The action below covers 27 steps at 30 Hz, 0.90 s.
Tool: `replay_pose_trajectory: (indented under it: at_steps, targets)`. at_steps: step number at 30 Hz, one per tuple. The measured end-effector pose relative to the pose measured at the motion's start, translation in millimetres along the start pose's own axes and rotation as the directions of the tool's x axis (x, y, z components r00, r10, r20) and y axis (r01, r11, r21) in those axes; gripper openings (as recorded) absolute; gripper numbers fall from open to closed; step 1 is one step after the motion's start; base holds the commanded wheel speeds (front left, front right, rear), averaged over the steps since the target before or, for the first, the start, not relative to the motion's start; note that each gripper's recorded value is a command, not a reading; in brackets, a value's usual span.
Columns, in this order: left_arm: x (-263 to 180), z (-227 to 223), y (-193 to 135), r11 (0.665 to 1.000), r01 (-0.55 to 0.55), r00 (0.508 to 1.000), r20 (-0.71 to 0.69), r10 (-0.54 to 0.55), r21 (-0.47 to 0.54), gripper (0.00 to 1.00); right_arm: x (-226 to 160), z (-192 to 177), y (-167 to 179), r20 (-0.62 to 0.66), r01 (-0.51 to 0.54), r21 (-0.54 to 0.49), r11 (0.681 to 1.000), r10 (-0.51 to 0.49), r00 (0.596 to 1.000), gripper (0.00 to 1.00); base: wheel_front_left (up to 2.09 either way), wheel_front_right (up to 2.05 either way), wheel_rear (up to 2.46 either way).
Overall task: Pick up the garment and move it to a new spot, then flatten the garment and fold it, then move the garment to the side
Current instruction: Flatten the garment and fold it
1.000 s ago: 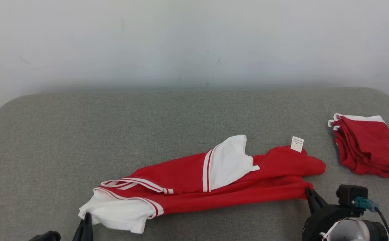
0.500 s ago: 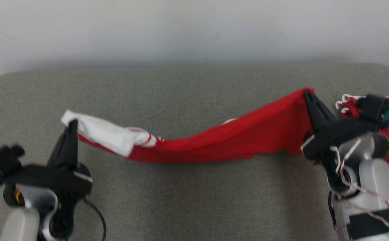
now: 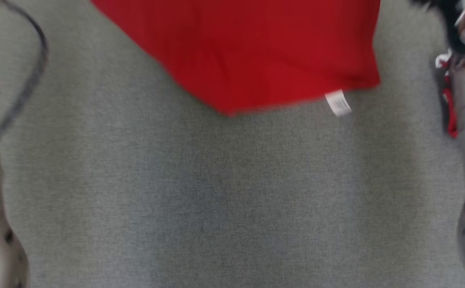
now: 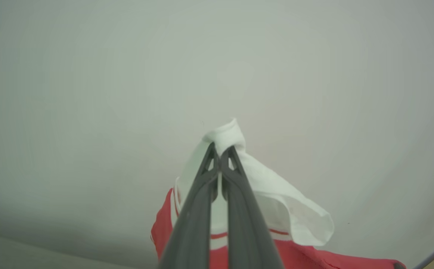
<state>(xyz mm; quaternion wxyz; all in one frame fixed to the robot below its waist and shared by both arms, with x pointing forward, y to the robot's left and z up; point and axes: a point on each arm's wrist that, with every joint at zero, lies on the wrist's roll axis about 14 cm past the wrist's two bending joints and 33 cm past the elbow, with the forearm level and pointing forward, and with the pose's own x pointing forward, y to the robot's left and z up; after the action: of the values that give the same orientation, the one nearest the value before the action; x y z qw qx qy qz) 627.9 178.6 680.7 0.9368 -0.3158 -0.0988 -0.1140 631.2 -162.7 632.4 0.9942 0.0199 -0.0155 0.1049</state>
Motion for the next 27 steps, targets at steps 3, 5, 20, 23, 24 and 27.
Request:
replay_pose_trajectory:
  at_steps: [3, 5, 20, 23, 24, 27]
  targets:
    - [27.7, 37.6, -17.9, 0.996, 0.087, 0.977, 0.194, -0.082, -0.017, 0.00, 19.5, 29.7, -26.5, 0.151, 0.065, -0.043, 0.997, -0.058, 0.987, 0.00, 0.00, 0.00, 0.00]
    - [38.9, 51.6, -34.7, 0.986, 0.166, 0.941, 0.303, -0.150, -0.028, 0.00, 27.5, 45.8, -41.8, 0.243, 0.113, -0.092, 0.989, -0.088, 0.966, 0.00, 0.00, 0.00, 0.00]
    - [17.7, -63.2, 10.0, 0.986, 0.164, 0.973, 0.170, -0.157, -0.030, 0.00, 33.5, -89.4, -47.0, 0.061, 0.081, -0.206, 0.975, -0.070, 0.996, 0.00, 0.00, 0.00, 0.00]
    - [-4.0, -87.7, 24.0, 0.992, 0.125, 0.988, 0.097, -0.121, -0.032, 0.00, 18.6, -118.4, -41.7, -0.035, 0.050, -0.196, 0.979, -0.058, 0.998, 0.00, 0.00, 0.00, 0.00]
    - [-15.0, -95.3, 30.6, 0.994, 0.101, 0.992, 0.078, -0.096, -0.052, 0.00, 10.5, -126.9, -43.0, -0.064, 0.050, -0.179, 0.983, -0.062, 0.996, 0.00, 0.00, 0.00, 0.00]
    - [-52.3, -115.4, 51.1, 0.998, 0.021, 1.000, 0.012, -0.021, -0.062, 0.00, -14.7, -145.9, -46.4, -0.153, 0.046, -0.156, 0.987, -0.070, 0.986, 0.00, 0.00, 0.00, 0.00]
